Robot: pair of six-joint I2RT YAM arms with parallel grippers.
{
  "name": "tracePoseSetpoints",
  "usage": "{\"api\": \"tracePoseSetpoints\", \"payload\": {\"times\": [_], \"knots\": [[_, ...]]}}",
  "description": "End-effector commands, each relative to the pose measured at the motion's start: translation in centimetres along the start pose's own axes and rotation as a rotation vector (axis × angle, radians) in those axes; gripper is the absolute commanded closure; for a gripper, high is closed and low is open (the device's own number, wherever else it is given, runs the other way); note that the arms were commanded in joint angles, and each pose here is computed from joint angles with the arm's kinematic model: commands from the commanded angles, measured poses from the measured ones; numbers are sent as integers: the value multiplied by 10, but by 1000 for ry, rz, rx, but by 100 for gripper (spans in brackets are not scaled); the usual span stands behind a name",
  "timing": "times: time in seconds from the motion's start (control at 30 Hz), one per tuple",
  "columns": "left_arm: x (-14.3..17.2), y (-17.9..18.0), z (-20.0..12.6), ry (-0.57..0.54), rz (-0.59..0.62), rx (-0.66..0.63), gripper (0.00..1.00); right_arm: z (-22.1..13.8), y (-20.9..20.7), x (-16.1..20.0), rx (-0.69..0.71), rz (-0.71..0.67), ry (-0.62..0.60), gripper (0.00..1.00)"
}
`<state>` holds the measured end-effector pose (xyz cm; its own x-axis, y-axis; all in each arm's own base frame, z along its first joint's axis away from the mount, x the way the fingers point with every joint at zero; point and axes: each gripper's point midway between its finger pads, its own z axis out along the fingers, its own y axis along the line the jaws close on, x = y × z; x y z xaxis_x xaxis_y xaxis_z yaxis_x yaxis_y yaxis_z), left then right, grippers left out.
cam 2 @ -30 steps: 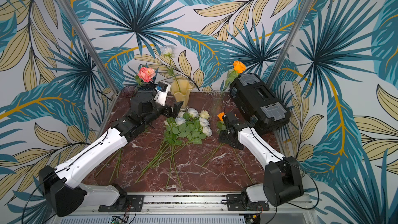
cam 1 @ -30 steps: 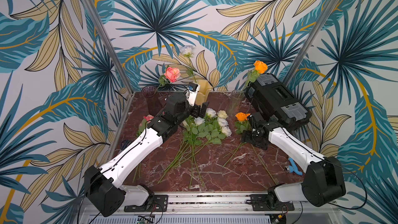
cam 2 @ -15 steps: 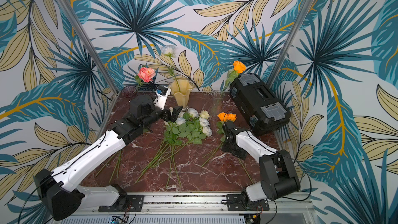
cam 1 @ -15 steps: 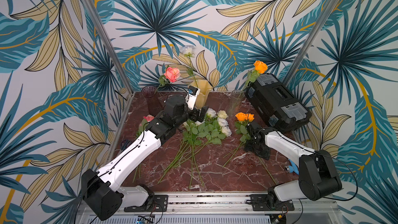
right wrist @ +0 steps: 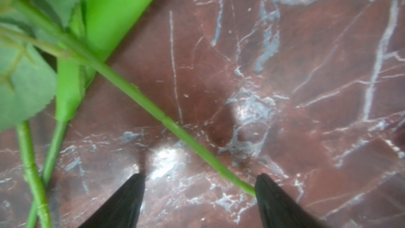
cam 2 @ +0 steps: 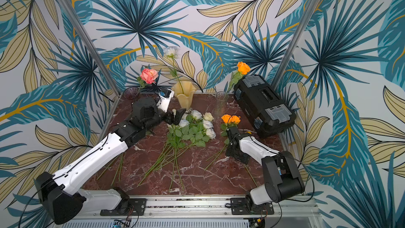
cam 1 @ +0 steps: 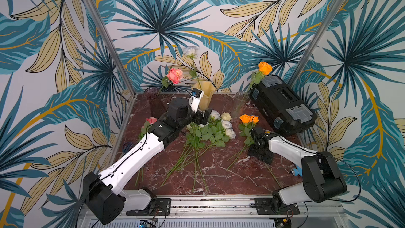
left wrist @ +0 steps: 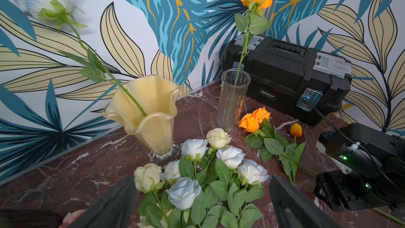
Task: Arrange the flowers in different vases according to their variety
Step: Pick up the flower at the center of the board.
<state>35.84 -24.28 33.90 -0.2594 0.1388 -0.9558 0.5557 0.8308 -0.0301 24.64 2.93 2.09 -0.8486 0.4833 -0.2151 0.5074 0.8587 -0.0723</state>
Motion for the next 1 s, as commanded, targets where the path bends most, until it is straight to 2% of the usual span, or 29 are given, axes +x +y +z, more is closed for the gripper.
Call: {"api": "tracePoseSetpoints", "payload": {"times": [0.0, 0.2, 0.33, 0.63, 0.83, 0.97], "knots": [[3, -2, -3, 7, 18, 10, 0, 5, 7, 6, -52, -12, 17, 17], [4, -2, -3, 5, 17, 8, 0, -1, 23, 9, -153, -29, 43, 22], [4, -2, -4, 1, 17, 8, 0, -7, 25, 13, -170, -48, 61, 32], [4, -1, -7, -5, 10, 2, 0, -4, -2, 24, -14, -138, 129, 51], [5, 0, -9, -7, 9, -3, 0, -3, -9, 21, 77, -217, 135, 54], [7, 1, -11, 0, 12, -5, 0, 1, -6, 19, 104, -250, 142, 69]]}}
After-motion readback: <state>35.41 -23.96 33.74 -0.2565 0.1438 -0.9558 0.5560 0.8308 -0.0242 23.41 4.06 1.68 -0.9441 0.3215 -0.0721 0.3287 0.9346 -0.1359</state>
